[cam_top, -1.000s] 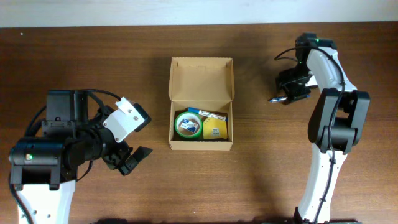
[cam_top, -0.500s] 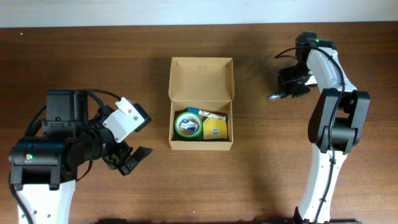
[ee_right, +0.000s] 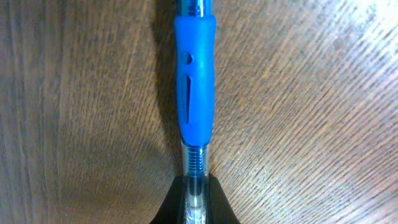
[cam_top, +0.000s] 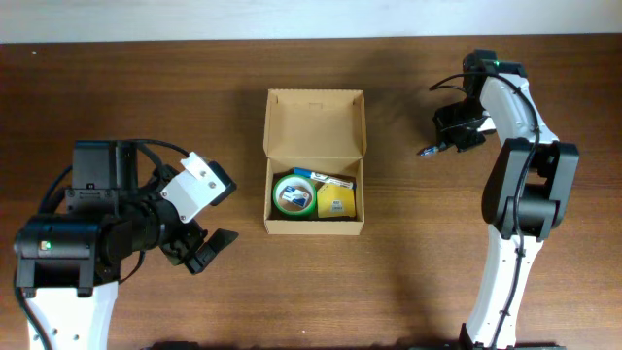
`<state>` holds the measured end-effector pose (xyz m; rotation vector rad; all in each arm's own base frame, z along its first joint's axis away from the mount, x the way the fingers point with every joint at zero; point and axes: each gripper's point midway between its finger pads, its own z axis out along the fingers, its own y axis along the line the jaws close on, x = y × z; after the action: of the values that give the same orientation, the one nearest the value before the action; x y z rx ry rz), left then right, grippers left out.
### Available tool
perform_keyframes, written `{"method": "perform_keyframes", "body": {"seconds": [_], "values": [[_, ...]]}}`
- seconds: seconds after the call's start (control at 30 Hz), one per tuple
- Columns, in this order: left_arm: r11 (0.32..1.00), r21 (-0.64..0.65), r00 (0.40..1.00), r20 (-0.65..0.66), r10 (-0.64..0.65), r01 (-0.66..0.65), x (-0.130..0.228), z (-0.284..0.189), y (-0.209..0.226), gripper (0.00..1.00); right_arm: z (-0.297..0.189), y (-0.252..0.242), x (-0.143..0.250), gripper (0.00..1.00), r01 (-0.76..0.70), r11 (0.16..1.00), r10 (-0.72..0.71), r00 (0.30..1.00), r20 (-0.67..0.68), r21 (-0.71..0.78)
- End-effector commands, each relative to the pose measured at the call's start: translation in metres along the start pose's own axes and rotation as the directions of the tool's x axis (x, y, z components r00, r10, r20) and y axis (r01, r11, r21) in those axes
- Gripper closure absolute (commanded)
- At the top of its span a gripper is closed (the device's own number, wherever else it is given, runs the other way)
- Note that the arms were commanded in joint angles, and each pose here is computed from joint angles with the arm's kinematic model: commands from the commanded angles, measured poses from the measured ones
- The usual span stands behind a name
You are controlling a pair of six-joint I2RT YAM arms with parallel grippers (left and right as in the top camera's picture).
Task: Pack container
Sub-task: 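Lower and close the right gripper on the blue pen, then lift the blue pen and carry it left over the box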
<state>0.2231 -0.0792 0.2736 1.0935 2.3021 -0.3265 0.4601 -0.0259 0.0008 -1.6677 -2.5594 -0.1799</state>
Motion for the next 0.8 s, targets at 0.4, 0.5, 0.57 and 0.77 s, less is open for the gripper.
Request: {"method": "perform_keyframes", "body": {"seconds": [0.4,0.5,0.57,0.77], "values": [[1.000,-0.003,1.000,0.025,0.017,-0.017,-0.006,-0.005,0.000,0.00,-0.127,0.039,0.054,0.96,0.543,0.823,-0.503,0.833,0.230,-0.166],[1.000,-0.003,1.000,0.025,0.017,-0.017,-0.006,-0.005,0.000,0.00,-0.153,0.049,0.079,0.96,0.693,0.702,-0.631,0.711,0.311,-0.162],[1.000,-0.003,1.000,0.025,0.017,-0.017,-0.006,-0.005,0.000,0.00,-0.169,0.056,0.099,0.96,0.784,0.603,-0.705,0.610,0.363,-0.147],[1.000,-0.003,1.000,0.025,0.017,-0.017,-0.006,-0.005,0.000,0.00,-0.198,0.065,0.167,0.96,0.973,0.227,-0.865,0.220,0.451,-0.038]]}}
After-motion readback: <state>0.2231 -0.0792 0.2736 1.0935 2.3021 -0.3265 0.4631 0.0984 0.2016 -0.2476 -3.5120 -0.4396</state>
